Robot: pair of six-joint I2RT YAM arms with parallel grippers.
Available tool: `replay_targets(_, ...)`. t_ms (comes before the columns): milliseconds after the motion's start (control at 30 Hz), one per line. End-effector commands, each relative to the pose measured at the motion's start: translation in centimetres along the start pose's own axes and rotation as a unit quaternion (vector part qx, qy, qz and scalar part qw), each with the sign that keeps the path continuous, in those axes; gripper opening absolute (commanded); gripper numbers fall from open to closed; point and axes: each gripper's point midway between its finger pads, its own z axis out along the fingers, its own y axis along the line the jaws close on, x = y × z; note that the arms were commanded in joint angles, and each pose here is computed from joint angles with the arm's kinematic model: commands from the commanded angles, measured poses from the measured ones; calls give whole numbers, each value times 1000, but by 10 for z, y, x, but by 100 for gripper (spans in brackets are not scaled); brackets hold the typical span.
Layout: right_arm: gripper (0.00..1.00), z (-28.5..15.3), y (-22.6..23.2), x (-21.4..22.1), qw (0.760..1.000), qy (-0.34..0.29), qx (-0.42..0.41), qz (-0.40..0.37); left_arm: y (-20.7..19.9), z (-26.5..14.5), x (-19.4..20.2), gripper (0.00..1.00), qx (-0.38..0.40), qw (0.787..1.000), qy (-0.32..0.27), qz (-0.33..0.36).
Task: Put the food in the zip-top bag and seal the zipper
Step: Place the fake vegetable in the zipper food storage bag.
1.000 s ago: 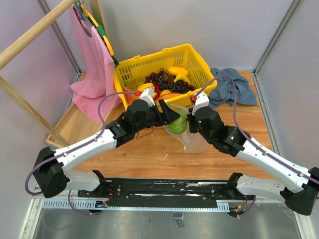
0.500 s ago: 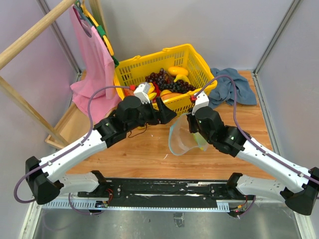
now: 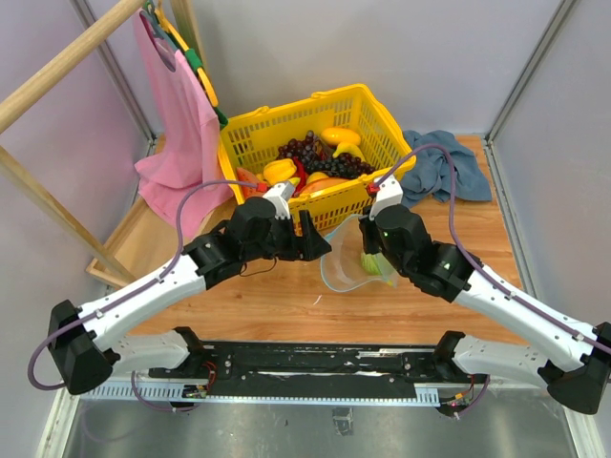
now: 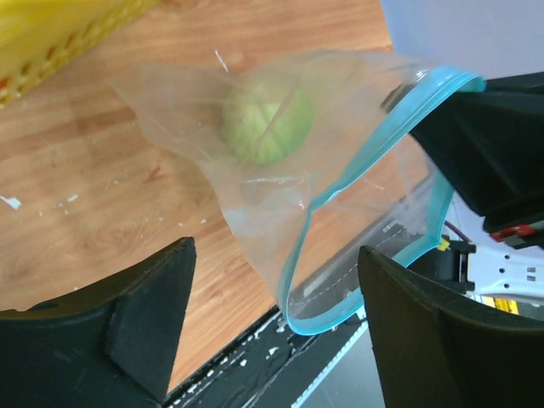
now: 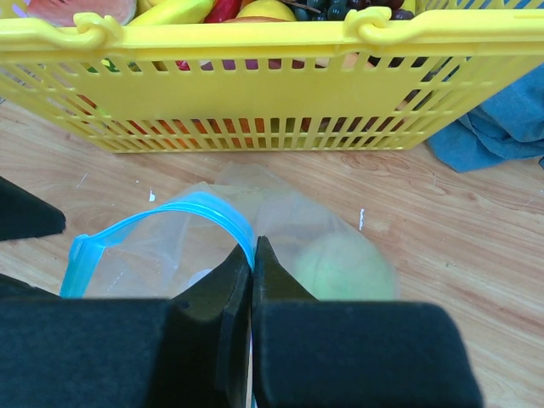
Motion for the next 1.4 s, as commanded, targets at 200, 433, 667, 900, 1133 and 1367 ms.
replay_targets(200,1,0,-19,-2,999,-5,44,-12,-13,26,10,35,32,999,35,10)
replay_targets(433,1,-15,-41,-8,996,-6,83,-44,-25,15,-56,0,-14,996,-51,78)
replay_targets(667,1,-30,-64,-16,989,-11,134,-57,-42,24,-84,1,-9,991,-77,111)
replay_targets(900,1,-45,-76,-14,988,-22,151,-27,-61,41,-75,0,45,987,-41,152)
replay_targets(1133,1,-41,-69,-11,991,-42,121,-31,-46,49,-72,1,18,986,-41,159)
replay_targets(1367,1,-18,-55,3,993,-31,112,-22,-31,48,-78,30,-17,987,-50,153)
